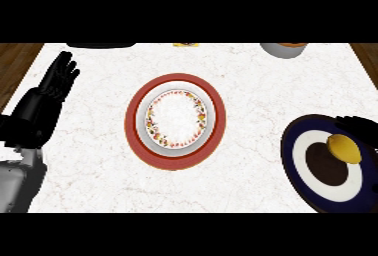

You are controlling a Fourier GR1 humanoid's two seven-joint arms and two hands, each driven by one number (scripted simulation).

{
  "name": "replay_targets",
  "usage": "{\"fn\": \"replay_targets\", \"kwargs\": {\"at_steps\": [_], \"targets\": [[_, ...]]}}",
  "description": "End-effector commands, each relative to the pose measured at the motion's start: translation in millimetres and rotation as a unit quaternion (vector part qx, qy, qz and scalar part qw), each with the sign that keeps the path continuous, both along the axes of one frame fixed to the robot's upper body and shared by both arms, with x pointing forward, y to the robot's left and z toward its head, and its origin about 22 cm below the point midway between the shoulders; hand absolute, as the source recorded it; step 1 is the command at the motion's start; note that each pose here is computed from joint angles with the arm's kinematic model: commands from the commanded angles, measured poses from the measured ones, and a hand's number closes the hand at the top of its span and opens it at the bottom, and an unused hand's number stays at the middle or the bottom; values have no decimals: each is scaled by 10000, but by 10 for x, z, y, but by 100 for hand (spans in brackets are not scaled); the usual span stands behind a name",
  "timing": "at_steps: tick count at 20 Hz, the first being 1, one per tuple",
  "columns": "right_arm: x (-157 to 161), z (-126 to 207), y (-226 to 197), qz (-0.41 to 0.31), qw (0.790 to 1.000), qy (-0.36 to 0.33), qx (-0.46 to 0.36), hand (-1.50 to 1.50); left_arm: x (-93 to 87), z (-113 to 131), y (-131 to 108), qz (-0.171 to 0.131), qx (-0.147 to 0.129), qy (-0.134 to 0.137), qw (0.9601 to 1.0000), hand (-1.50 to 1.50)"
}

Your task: Pick the lemon from the plate and place it in the plate

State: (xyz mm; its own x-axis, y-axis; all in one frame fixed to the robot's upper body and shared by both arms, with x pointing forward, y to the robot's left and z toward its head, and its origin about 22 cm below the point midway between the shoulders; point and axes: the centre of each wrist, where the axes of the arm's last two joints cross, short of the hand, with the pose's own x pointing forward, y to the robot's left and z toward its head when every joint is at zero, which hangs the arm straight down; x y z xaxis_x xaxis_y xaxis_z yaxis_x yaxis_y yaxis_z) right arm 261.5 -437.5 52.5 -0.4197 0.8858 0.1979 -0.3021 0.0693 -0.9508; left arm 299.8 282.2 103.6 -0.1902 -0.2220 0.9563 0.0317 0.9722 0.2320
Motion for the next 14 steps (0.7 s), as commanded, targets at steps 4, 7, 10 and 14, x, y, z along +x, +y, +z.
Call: {"fn": "replay_targets", "kwargs": {"at_steps": [4, 7, 10, 14], "targets": [[213, -206, -23, 119, 9995, 257, -112, -150, 132, -80, 34, -56, -15, -31, 10000, 0], [140, -441, 127, -10, 9995, 276, -173, -150, -22, 46, 92, -57, -16, -67, 10000, 0], [249, -535, 45, -85, 9993, 272, -244, -150, -76, 73, 57, 13, 25, -52, 10000, 0], [483, -496, 219, 113, 9998, 105, 99, 150, 9, 47, -49, -68, 30, 58, 10000, 0]]}}
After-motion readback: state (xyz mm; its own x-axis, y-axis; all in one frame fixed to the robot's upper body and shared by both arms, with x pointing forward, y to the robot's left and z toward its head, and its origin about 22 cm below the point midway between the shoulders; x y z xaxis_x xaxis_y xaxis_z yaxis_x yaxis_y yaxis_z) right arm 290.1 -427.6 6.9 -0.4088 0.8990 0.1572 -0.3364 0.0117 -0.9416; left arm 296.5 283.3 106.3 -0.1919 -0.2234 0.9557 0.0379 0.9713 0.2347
